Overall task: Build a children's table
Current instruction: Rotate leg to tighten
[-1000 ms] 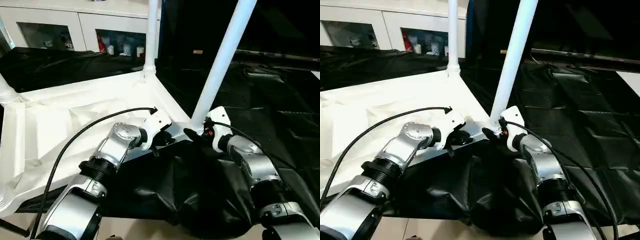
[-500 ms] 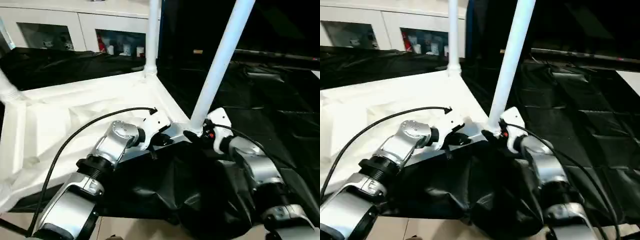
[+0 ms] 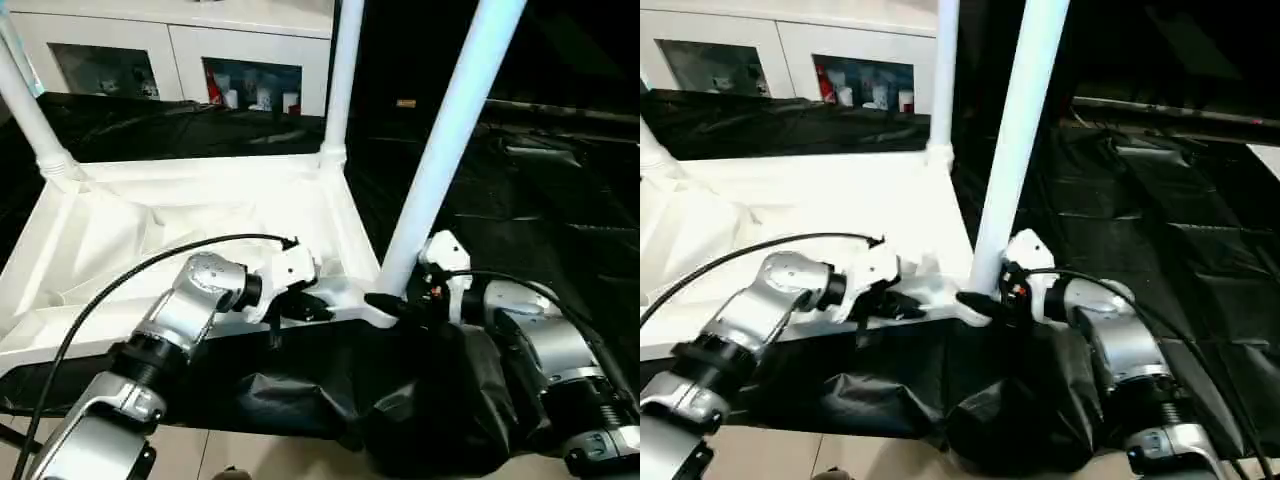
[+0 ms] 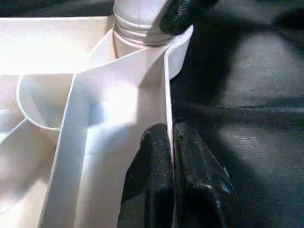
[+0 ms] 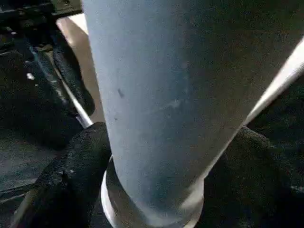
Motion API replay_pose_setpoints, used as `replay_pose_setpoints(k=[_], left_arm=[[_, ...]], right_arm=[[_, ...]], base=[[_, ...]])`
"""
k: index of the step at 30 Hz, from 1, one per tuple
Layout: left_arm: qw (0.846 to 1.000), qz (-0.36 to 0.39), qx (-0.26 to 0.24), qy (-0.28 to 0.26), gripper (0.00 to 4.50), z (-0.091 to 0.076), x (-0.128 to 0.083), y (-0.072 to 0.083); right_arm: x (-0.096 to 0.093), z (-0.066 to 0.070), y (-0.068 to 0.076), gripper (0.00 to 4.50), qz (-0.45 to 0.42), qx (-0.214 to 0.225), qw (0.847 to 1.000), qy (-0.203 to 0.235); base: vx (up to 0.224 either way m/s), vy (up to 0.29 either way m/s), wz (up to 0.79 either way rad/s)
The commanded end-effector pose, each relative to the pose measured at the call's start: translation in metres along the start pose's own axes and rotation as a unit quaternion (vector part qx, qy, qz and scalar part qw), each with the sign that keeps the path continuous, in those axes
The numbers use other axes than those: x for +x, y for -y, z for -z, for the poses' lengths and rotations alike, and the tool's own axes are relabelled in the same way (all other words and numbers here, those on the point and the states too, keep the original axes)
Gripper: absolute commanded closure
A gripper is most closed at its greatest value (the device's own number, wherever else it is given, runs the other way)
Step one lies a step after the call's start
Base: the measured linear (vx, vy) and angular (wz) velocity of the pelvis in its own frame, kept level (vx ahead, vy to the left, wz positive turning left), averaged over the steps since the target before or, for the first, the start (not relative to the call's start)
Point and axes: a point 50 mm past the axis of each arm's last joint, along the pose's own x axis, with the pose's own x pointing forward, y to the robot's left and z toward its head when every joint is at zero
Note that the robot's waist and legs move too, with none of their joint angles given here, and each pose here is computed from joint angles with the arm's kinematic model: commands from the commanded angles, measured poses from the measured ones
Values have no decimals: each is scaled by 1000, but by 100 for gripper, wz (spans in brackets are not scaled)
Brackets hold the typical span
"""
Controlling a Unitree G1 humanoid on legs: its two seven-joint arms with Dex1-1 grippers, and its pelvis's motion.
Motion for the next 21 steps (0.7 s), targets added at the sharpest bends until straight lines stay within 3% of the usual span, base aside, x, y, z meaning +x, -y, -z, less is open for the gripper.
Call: replay_pose_setpoints(k=[1,6,13,17,21], left_arm=[[999,35,7,10,441,-1,8,9],[999,34,4,8,450,2,3,10],[1000,19,3,5,450,5,-1,9],[1000,18,2,6,450,5,-2,9],[1000,-24,-11,17,450,3,2,2]], right_arm=[[-1,-3,-1,67,-13,-7,1000,1],[0,-4,-2,131,-22,-8,1000,0],[3,-2,-3,179,-29,-3,1000,3],[4,-1,-3,187,-27,3,1000,8],[9,3,-3,191,6,48,998,36]], base=[[0,0,0],[0,0,0],[0,0,0],[0,0,0],[0,0,0]])
